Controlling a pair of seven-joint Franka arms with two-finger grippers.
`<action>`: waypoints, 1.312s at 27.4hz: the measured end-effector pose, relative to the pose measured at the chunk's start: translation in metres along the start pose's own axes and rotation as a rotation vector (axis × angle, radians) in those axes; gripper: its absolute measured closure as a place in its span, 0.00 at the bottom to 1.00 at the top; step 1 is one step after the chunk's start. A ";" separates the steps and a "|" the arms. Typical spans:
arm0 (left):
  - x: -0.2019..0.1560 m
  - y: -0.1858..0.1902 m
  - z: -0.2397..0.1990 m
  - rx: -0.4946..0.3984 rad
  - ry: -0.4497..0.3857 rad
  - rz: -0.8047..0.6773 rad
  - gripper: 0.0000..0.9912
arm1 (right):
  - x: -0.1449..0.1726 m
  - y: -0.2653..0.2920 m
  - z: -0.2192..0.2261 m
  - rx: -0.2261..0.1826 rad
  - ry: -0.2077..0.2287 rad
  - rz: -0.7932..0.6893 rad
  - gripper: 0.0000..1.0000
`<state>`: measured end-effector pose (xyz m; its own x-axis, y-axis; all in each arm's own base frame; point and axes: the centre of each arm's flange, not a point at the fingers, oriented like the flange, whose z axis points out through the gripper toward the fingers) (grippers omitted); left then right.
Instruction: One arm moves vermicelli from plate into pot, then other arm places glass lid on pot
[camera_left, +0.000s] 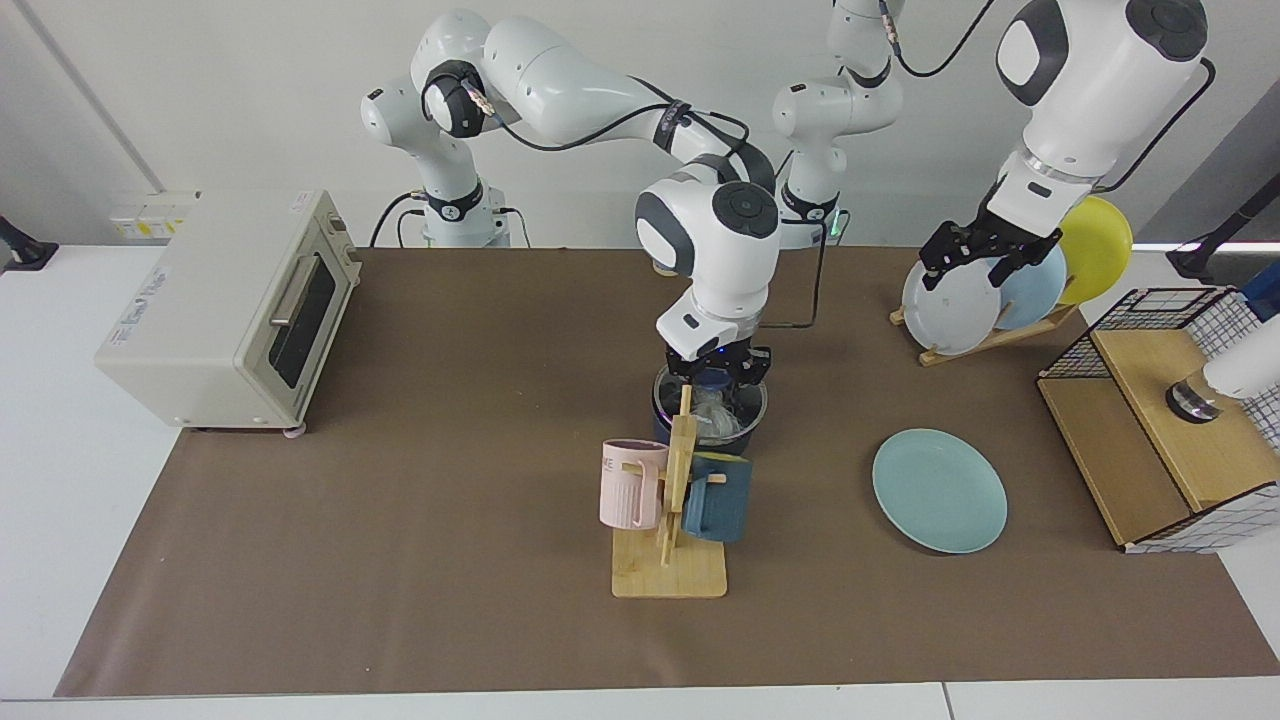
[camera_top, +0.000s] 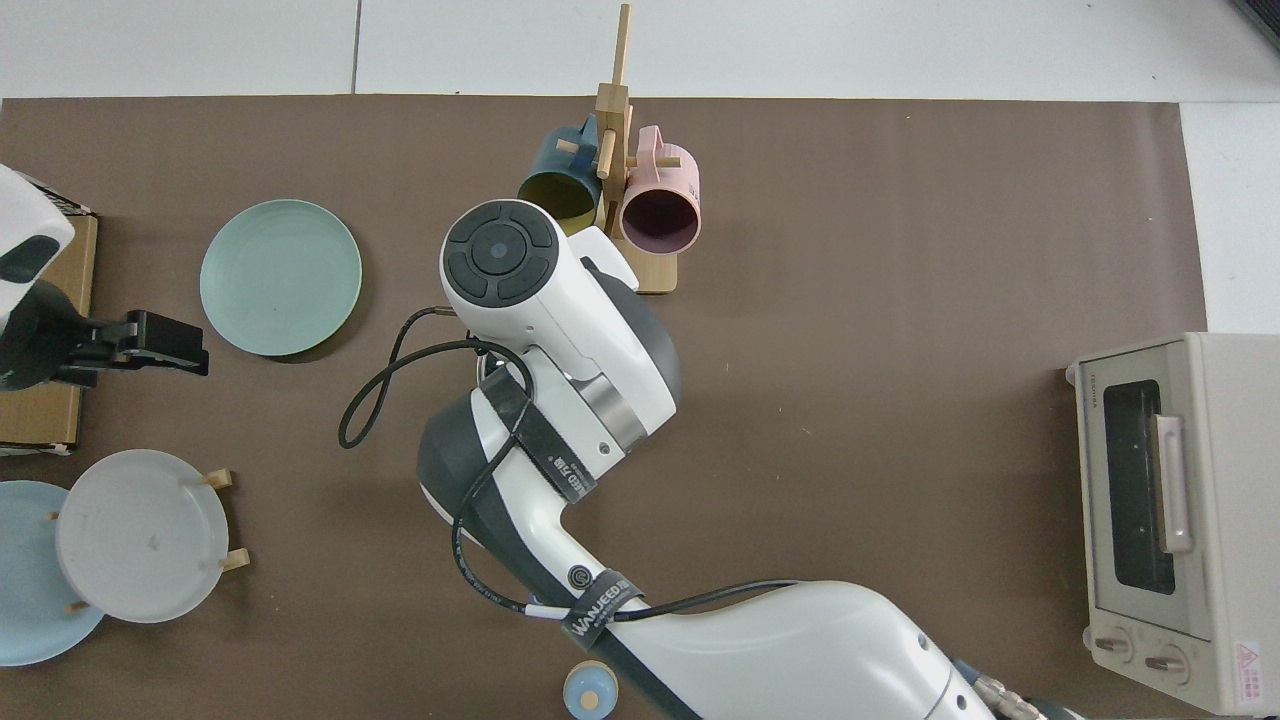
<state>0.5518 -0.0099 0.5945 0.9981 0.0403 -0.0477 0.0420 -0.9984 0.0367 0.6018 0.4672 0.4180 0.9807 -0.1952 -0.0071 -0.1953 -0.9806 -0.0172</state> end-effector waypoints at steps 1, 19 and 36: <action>0.000 0.000 0.000 0.000 0.000 0.000 0.00 | -0.001 0.001 -0.003 0.000 -0.001 0.000 0.19; 0.000 0.000 0.000 0.000 0.000 0.001 0.00 | 0.009 0.030 -0.047 -0.023 0.007 0.030 0.00; -0.004 0.006 -0.016 0.001 0.032 0.010 0.00 | 0.068 0.227 -0.188 -0.047 0.066 -0.034 0.00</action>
<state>0.5484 -0.0153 0.6111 0.9994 0.0318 -0.0158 0.0323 -0.9988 0.0358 0.6250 0.2280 0.6015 0.9852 -0.1610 0.0585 -0.1630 -0.9862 0.0306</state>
